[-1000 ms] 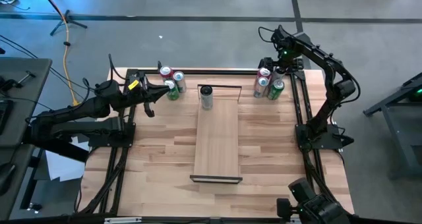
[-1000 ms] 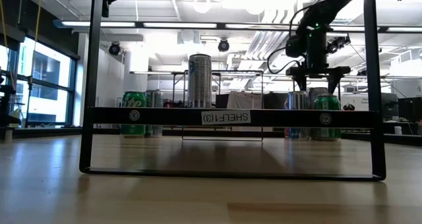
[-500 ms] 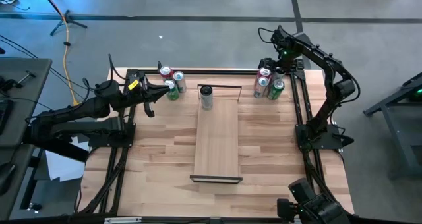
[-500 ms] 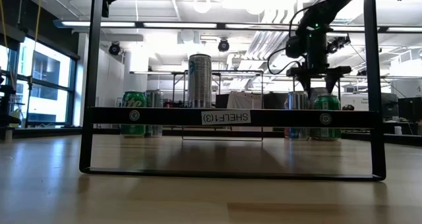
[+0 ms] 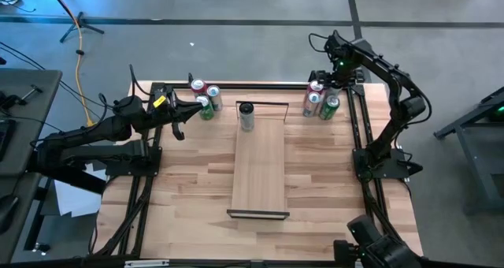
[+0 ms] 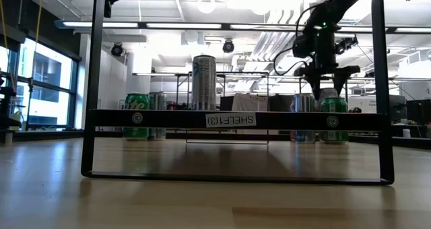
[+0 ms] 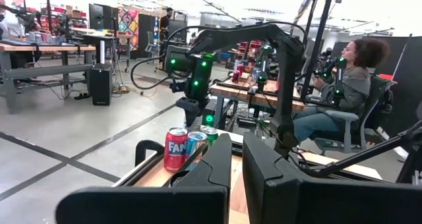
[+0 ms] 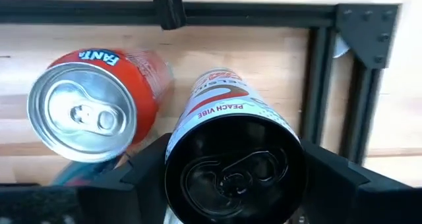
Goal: Place canned beverage on shelf
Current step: Put the left white-pink soda can, aligned with the other white-pink soda can on the shelf
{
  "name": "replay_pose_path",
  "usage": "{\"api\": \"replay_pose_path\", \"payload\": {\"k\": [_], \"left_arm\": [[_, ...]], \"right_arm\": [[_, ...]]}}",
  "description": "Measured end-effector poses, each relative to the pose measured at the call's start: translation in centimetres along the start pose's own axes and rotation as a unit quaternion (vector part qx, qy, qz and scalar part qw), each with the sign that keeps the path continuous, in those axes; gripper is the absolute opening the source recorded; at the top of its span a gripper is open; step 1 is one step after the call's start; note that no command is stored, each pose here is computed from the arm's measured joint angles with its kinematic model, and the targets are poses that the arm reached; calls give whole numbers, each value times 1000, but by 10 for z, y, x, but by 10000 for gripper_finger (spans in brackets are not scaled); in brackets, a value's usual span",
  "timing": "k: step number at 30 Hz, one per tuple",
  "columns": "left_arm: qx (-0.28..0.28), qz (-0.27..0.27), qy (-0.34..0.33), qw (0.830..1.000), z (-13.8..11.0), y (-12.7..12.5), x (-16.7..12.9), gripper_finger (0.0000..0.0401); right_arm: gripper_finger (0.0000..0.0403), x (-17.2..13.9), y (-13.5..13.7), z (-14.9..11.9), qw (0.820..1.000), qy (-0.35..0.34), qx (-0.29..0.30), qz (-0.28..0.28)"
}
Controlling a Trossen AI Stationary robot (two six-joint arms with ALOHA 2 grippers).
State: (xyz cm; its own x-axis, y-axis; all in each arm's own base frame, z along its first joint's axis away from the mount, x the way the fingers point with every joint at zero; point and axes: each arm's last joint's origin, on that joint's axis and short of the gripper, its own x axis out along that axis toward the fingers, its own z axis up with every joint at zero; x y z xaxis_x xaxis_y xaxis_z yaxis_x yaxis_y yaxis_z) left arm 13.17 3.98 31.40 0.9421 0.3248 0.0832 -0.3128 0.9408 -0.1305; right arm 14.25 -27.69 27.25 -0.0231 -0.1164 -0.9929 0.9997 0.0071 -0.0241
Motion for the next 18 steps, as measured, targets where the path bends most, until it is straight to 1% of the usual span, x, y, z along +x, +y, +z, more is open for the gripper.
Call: {"api": "replay_pose_path", "payload": {"k": [4, 9, 18], "left_arm": [[0, 0, 0, 1000, 0, 0, 0, 0], [0, 0, 0, 1000, 0, 0, 0, 0], [0, 0, 0, 1000, 0, 0, 0, 0]], "right_arm": [[246, -14, -4, -3, 999, -30, -3, -10], [246, -48, -8, -3, 996, -85, -8, 14], [245, -139, -15, -7, 976, -210, -17, 60]]}}
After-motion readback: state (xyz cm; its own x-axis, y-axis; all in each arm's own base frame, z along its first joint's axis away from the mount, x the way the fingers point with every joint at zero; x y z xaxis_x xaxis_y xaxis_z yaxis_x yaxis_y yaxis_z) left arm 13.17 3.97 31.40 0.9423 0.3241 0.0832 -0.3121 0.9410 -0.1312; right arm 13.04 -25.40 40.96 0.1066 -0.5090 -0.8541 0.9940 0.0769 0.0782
